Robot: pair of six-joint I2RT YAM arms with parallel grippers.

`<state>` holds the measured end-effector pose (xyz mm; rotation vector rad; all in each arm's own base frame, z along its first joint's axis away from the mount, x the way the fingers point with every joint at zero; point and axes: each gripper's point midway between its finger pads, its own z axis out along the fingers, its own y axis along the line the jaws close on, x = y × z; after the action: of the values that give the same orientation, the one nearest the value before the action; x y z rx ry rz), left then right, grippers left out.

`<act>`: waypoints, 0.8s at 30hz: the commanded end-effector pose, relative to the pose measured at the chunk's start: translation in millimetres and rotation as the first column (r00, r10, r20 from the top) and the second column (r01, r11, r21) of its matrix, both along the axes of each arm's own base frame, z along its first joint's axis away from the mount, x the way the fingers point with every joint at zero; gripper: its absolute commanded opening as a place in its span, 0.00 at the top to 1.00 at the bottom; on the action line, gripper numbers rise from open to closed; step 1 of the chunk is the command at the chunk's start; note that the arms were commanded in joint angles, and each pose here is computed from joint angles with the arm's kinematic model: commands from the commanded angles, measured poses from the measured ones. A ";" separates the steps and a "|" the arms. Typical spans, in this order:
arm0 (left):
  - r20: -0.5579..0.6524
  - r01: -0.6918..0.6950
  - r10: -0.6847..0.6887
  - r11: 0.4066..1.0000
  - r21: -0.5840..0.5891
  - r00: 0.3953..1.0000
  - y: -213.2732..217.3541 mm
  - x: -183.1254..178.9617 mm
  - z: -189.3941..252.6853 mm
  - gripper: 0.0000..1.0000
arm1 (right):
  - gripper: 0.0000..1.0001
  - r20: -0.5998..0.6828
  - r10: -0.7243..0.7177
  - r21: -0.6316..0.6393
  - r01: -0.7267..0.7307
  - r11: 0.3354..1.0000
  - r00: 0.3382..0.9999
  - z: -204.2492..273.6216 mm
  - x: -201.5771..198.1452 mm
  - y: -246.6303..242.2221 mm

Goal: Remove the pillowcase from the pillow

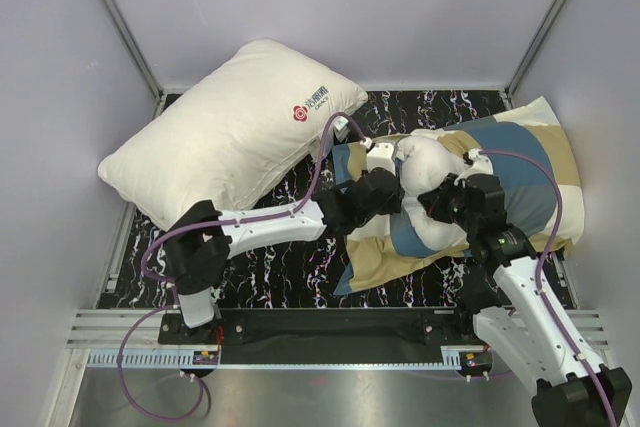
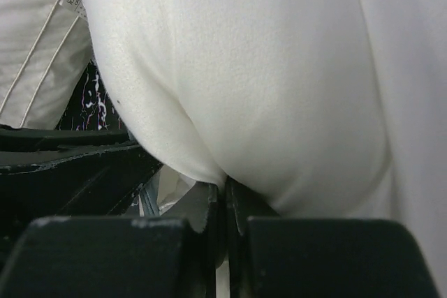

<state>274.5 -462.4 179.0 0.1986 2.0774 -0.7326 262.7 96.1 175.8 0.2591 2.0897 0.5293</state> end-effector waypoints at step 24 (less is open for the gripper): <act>-0.168 -0.116 0.137 0.985 0.127 0.976 114.0 -27.8 -140.6 1.00 | 1.00 0.233 -0.319 -0.097 0.348 0.932 0.919 132.5 33.7 -68.5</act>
<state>253.8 -419.1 143.6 0.0021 2.0199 -0.9717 260.7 91.2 200.8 0.2980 2.2239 0.4413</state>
